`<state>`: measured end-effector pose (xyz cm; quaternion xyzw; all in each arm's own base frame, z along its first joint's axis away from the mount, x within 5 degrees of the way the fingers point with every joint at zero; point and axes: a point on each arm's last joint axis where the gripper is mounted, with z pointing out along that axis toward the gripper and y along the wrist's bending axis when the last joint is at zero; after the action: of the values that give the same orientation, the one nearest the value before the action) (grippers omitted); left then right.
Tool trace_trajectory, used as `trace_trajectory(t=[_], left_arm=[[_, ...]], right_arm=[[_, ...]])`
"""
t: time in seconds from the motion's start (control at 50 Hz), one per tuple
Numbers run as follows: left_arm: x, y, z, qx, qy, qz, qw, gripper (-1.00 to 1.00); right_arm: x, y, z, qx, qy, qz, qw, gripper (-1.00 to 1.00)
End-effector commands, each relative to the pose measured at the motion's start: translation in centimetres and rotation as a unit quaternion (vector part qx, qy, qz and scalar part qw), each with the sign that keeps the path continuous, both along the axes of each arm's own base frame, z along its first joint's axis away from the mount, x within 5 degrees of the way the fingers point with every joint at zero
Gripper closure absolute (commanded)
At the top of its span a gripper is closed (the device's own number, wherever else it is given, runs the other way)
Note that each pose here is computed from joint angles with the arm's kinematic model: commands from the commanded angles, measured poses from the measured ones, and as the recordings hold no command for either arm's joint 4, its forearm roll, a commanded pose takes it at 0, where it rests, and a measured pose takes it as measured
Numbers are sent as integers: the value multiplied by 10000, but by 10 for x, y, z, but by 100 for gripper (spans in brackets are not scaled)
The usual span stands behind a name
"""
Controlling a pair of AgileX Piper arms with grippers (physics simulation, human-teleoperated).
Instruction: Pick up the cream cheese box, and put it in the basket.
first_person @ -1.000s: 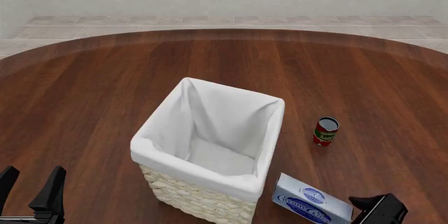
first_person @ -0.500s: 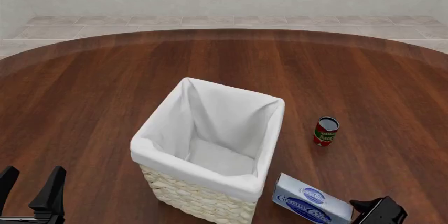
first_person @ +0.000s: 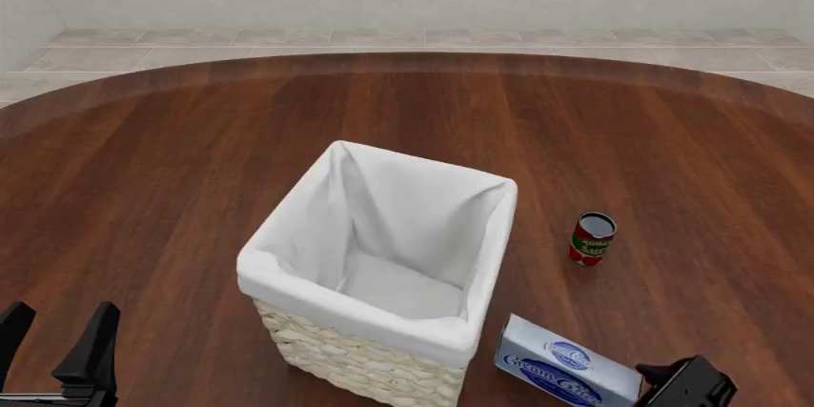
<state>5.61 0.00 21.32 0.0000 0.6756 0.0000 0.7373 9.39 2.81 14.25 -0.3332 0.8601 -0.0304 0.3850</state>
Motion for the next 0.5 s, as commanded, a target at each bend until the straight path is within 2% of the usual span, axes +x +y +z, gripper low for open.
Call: trace_trajectory(t=[0.02,0.36,0.38,0.5], left_arm=[[0,0,0,0,0,0,10000,-100],[0,0,0,0,0,0,10000,-100],[0,0,0,0,0,0,10000,-100],[0,0,0,0,0,0,10000,-100]], right_arm=[[3,1,-2,-24,23,1,10000,-100],[4,1,-3,3,49,-9,10000,-100],[5,1,-3,-7,36,-6,10000,100],[5,1,-2,-10,-17,2,10000,100]])
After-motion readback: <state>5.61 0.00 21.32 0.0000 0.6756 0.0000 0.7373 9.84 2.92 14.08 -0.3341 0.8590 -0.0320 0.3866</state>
